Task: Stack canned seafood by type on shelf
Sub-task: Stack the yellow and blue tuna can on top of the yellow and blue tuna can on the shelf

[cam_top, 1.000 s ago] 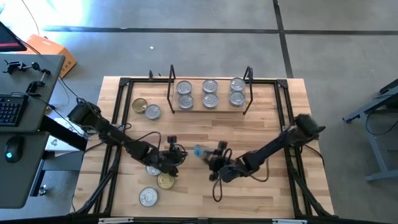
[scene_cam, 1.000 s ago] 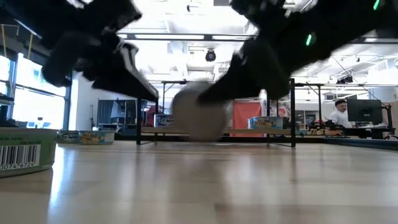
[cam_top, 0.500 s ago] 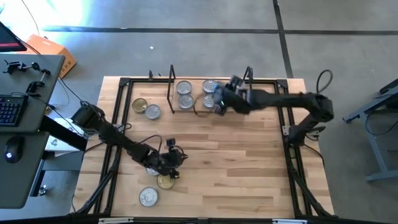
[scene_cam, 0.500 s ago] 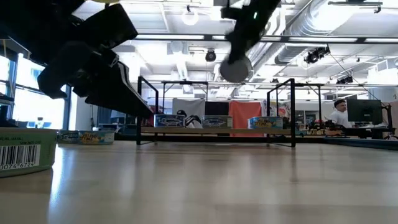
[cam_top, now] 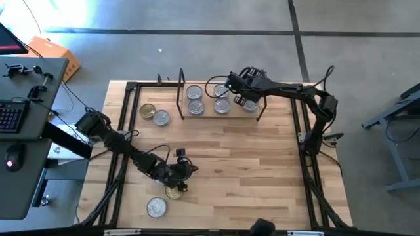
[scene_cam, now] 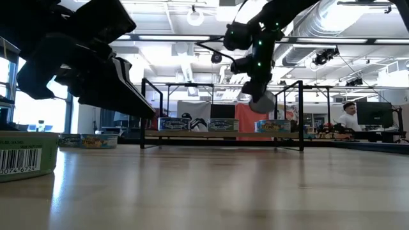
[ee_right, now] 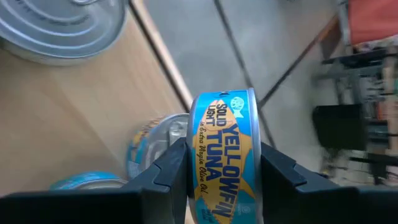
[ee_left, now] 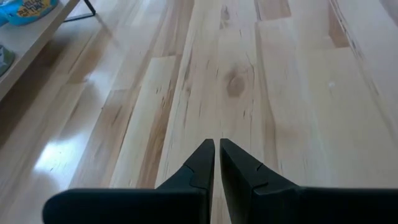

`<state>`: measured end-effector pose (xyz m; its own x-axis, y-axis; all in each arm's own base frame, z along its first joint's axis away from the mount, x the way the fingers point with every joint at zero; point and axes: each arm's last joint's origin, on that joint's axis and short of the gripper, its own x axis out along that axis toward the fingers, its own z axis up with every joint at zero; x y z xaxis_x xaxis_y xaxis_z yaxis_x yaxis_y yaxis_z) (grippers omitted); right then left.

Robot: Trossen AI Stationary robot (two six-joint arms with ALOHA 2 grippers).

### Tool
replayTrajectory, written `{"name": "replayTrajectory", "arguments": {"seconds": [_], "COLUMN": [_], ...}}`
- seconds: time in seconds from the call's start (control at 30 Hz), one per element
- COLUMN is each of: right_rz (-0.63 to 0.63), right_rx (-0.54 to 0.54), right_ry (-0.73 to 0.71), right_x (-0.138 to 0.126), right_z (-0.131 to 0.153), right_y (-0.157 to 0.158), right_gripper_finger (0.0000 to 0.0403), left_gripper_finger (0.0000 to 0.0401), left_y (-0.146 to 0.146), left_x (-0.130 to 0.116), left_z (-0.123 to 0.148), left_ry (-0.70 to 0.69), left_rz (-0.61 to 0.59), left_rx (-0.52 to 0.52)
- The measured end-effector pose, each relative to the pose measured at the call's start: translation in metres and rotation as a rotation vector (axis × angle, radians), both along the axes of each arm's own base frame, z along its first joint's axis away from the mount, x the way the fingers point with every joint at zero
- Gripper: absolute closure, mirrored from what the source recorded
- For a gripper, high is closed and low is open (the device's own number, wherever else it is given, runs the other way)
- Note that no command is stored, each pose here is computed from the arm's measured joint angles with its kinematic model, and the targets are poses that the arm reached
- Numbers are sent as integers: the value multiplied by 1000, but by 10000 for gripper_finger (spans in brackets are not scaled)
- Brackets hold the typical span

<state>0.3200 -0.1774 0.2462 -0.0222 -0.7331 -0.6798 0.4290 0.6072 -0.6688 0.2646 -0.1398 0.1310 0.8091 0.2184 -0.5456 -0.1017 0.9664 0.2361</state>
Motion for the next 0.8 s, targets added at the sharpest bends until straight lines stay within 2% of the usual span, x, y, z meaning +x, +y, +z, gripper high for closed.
{"name": "replayTrajectory", "arguments": {"seconds": [0.37,0.7,0.8], "right_rz": [22,106,83], "right_rx": [74,82,34], "right_ry": [29,-31,-11], "right_x": [8,15,12], "right_z": [-23,-11,-6], "right_y": [-7,8,7], "right_gripper_finger": [282,282,282], "left_gripper_finger": [382,382,382], "left_y": [0,-2,-2], "left_x": [0,-1,-1], "left_z": [0,0,0], "left_ry": [0,0,-1], "left_rz": [0,-6,-5], "left_rx": [1,0,-1]}}
